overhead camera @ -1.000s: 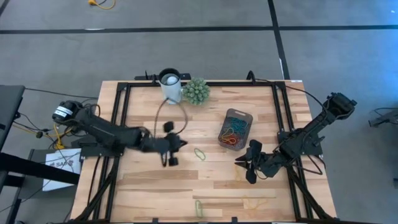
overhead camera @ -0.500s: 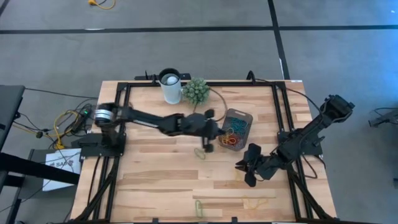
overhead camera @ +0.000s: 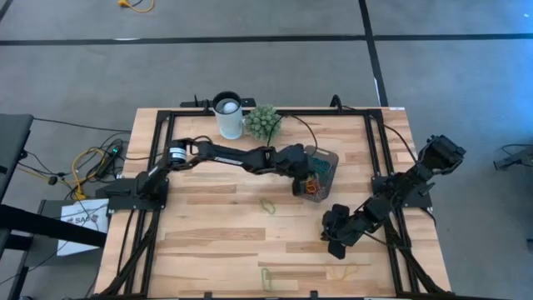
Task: Pick and place items into bin
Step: Put the yellow rubber band into the black bin
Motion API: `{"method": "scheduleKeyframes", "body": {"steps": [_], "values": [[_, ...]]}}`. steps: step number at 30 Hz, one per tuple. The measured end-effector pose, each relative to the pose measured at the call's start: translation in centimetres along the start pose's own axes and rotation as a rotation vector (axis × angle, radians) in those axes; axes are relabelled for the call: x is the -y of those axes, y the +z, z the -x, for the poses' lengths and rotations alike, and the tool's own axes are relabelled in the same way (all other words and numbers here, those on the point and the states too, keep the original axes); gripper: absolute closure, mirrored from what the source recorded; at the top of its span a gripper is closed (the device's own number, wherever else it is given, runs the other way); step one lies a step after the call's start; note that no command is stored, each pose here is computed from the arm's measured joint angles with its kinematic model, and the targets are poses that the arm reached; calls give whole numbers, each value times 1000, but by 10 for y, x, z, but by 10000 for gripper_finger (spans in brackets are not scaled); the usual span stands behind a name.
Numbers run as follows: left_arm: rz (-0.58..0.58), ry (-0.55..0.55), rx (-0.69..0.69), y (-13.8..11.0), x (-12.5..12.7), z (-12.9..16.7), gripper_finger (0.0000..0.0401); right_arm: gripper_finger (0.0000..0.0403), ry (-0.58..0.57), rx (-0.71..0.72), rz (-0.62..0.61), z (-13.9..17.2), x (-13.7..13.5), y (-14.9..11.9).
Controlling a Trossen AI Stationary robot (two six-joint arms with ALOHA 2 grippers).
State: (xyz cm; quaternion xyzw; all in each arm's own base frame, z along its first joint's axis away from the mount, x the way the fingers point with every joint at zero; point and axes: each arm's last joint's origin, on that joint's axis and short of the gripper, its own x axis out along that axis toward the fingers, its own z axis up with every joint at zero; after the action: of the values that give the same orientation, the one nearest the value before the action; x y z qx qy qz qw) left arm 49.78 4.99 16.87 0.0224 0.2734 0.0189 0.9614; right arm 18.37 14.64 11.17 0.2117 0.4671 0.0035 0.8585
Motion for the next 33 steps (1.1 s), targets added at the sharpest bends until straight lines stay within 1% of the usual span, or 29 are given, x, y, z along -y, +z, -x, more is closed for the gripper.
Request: {"method": "scheduleKeyframes", "body": {"steps": [4, 13, 25, 27, 33], "values": [[2, -3, -58, -6, 0, 0, 401, 337, 4, 3, -1, 0, 0, 0], [13, 5, -131, -13, -6, 1, 391, 337, 34, 25, -9, 0, -3, 2], [14, 4, -144, -16, -6, 0, 350, 337, 46, 35, -12, 0, -5, 3], [13, 5, -131, -11, -6, 3, 345, 337, 45, 36, -12, 0, -4, 4], [-29, 56, -54, 18, -9, 29, 342, 337, 40, 40, -12, 0, -4, 4]]}}
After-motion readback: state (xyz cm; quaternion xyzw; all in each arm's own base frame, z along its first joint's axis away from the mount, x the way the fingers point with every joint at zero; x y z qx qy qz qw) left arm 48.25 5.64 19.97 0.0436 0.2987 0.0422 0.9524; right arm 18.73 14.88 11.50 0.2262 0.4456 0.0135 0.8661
